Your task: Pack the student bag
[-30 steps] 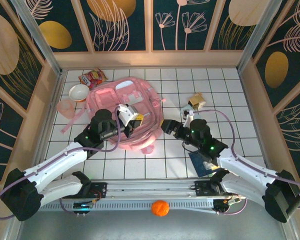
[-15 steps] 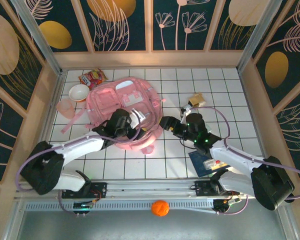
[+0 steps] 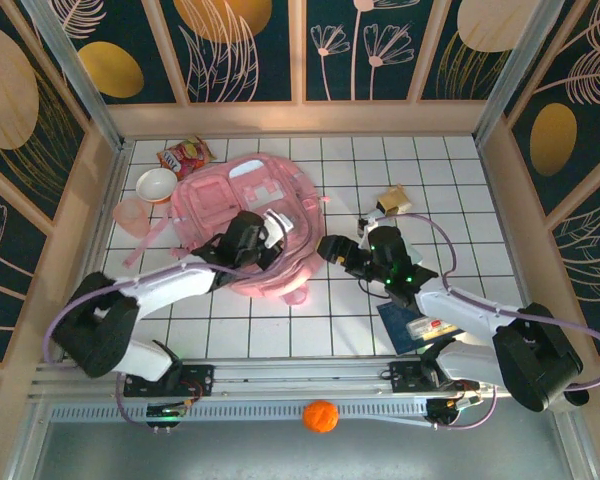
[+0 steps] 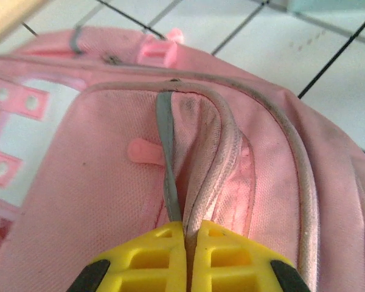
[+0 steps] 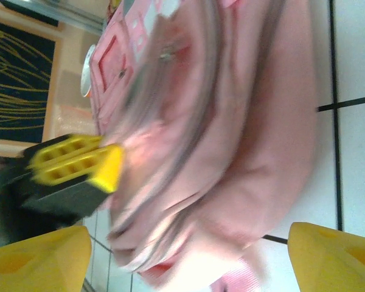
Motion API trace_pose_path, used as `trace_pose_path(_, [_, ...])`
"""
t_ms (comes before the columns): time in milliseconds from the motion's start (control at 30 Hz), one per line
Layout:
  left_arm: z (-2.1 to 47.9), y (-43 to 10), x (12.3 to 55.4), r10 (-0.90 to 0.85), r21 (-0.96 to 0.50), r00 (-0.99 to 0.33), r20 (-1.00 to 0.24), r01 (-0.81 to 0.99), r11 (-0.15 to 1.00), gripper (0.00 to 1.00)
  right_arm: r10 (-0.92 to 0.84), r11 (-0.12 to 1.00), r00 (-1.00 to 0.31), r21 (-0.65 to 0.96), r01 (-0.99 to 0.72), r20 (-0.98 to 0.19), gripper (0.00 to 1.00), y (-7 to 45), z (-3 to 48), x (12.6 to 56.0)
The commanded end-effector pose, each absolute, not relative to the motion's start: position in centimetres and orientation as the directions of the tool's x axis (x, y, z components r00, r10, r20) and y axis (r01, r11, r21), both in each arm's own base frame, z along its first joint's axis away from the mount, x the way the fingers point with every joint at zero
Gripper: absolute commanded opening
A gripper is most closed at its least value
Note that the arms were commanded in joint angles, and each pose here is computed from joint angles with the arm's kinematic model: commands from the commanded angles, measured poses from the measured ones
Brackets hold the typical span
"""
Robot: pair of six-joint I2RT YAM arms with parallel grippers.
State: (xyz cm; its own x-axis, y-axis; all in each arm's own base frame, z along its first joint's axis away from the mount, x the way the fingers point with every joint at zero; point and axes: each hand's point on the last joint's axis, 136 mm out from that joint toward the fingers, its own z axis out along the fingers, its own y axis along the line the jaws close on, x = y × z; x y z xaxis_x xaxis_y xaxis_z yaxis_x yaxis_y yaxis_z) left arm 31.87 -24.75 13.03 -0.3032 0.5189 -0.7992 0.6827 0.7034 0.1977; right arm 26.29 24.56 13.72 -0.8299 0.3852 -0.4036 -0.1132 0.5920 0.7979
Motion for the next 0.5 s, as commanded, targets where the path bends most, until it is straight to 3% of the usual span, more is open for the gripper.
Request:
trace_pose_path(0, [21.0,-25.9,31.6,0.355,0.168,-0.129,-0.926,0.701,0.693,0.00,0.424,0.607,-0.773,0.782,-0.143,-0.471,0.85,23.2,15.6,27.5])
trace_pose_path(200, [23.4,-25.8,30.4,0.310,0.138,-0.091,-0.946,0.754,0.642,0.00,0.398,0.505,-0.798,0.834,-0.222,-0.453,0.85,25.1,17.2,27.7])
trace_pose_path(333, [24.4,-26.4,28.6,0.281,0.137,-0.034,-0.959,0.811,0.568,0.00,0.419,0.465,-0.826,0.871,-0.161,-0.377,0.85,25.8,16.4,28.0])
trace_pose_path(467, [25.1,-26.2,27.7,0.236,0.149,0.018,-0.972,0.823,0.548,0.00,0.441,0.424,-0.851,0.902,-0.084,-0.287,0.75,26.5,14.4,27.2])
